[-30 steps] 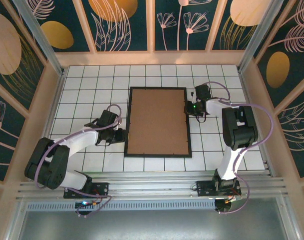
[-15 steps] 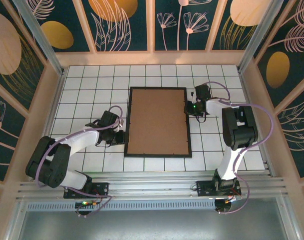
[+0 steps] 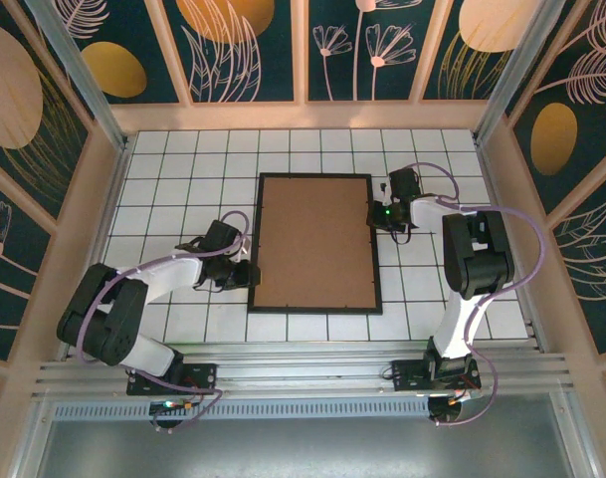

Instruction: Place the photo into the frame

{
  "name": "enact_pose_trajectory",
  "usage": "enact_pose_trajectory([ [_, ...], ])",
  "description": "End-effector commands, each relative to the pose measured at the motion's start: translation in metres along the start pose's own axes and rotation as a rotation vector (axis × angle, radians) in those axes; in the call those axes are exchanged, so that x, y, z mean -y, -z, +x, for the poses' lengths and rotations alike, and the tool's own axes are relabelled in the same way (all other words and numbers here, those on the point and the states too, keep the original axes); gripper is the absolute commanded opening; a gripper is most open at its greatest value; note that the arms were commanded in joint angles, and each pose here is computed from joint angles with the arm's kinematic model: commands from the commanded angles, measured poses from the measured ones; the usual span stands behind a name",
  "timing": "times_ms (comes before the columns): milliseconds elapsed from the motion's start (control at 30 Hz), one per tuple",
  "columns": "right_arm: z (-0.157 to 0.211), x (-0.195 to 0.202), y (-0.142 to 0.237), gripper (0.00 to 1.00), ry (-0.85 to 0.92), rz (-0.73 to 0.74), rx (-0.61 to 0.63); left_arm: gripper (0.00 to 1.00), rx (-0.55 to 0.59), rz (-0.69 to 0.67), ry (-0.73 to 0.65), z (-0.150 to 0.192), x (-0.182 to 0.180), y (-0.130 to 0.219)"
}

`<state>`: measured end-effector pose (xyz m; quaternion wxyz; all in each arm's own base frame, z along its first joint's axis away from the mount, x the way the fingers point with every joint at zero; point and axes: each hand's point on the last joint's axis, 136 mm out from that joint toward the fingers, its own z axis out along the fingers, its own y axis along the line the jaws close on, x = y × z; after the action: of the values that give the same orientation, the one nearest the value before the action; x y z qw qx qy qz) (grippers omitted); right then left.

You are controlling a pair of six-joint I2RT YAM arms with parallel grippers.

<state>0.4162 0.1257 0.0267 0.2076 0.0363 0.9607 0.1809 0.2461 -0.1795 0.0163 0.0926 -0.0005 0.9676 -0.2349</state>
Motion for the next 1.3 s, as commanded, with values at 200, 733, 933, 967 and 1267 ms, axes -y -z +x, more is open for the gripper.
enact_pose_trajectory([
  [200, 0.036, 0.002, -0.017, 0.18, -0.002, -0.006, -0.123, 0.43, -0.052, -0.122, -0.049, 0.012, -0.015, -0.026],
  [733, -0.011, -0.004, 0.022, 0.29, -0.002, 0.023, 0.039, 0.63, 0.415, -0.136, -0.038, -0.084, 0.013, 0.064],
  [933, -0.01, 0.003, 0.05, 0.46, -0.046, 0.036, 0.127, 0.66, 0.551, -0.03, -0.002, -0.109, 0.036, 0.082],
  [967, -0.007, 0.001, 0.052, 0.49, -0.052, 0.023, 0.13, 0.67, 0.565, -0.013, 0.0, -0.113, 0.039, 0.083],
  [1267, 0.032, -0.007, 0.025, 0.6, -0.098, -0.061, 0.024, 0.77, 0.643, 0.121, -0.02, -0.131, 0.067, 0.096],
])
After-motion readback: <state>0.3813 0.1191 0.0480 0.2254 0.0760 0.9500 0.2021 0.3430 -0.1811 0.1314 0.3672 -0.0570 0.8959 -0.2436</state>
